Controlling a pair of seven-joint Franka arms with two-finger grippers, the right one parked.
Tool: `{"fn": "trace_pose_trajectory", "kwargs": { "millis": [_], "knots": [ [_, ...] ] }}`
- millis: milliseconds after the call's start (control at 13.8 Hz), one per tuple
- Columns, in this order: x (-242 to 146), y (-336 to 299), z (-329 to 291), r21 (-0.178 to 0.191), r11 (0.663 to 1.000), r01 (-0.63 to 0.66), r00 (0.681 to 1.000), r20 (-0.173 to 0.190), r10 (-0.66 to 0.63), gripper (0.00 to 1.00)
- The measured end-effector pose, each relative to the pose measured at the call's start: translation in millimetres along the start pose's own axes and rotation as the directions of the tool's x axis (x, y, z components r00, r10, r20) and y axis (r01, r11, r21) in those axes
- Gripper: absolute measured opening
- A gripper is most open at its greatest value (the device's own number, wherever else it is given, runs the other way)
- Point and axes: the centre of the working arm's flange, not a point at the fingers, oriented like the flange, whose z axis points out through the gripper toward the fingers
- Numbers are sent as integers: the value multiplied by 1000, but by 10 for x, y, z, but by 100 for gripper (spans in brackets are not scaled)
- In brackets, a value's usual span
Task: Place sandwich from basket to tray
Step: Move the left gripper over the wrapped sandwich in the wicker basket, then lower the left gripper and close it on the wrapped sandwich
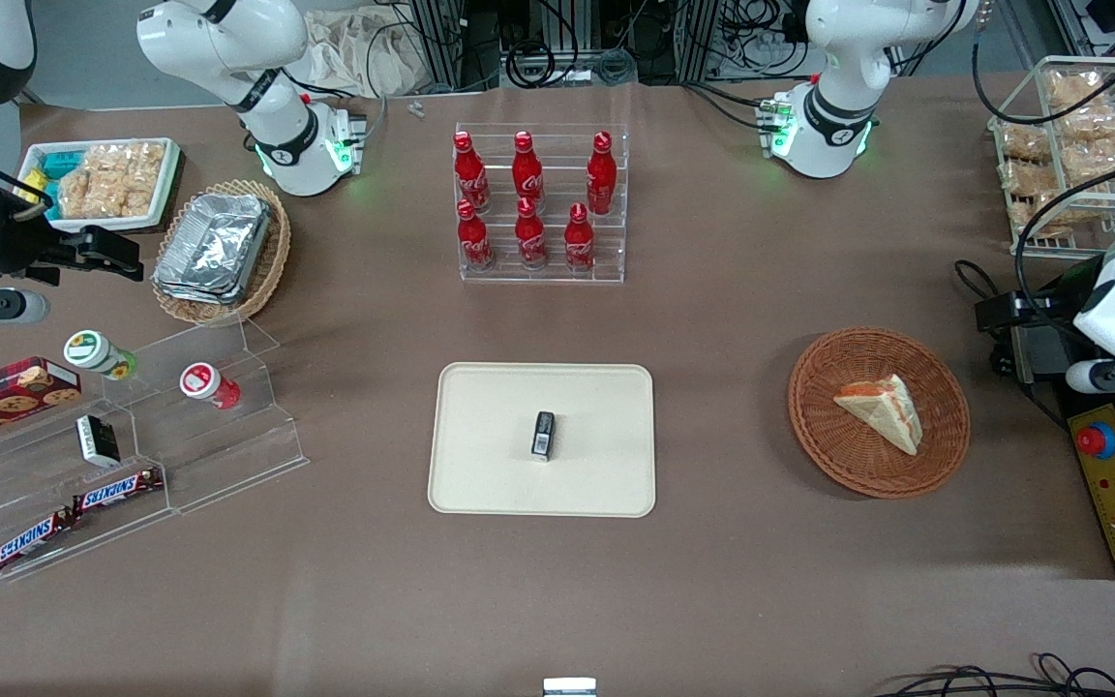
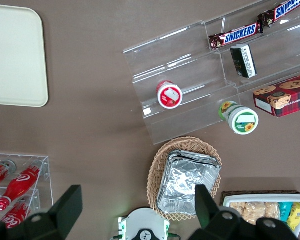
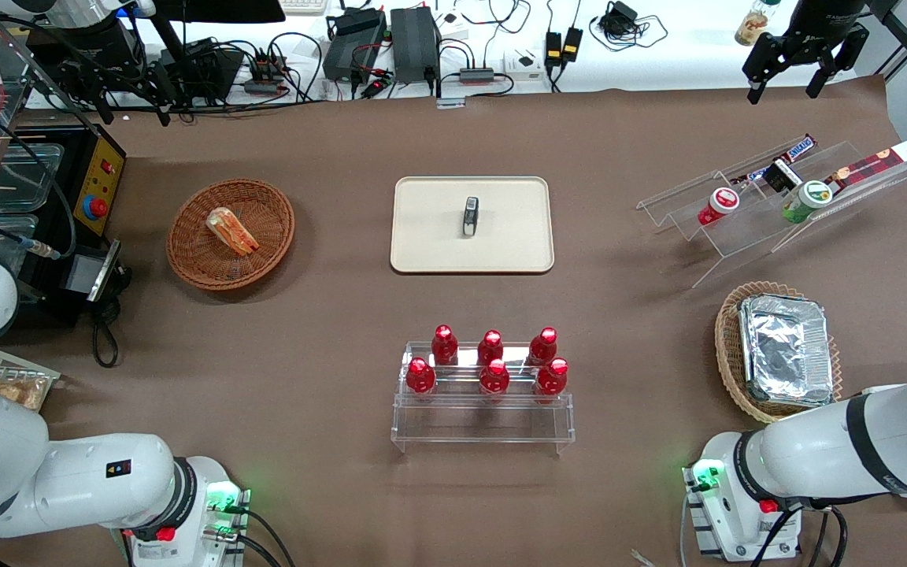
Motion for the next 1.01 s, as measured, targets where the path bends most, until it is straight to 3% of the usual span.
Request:
{"fn": "trace_pose_trajectory", "kwargs": {
  "millis": [361,651,723,867,1012],
  "knots": [
    [27,-5,26,-1,1000,20,1000,3,-20,100],
    [161,-8,374,8,970,245,968,56,-245,100],
    [225,-1,552,8,956,295,954,53,-295,100],
    [333,32,943,-15,907,422,907,-3,-422,100],
    [374,69,1367,-55,830,554,829,-51,-557,100]
  ]
}}
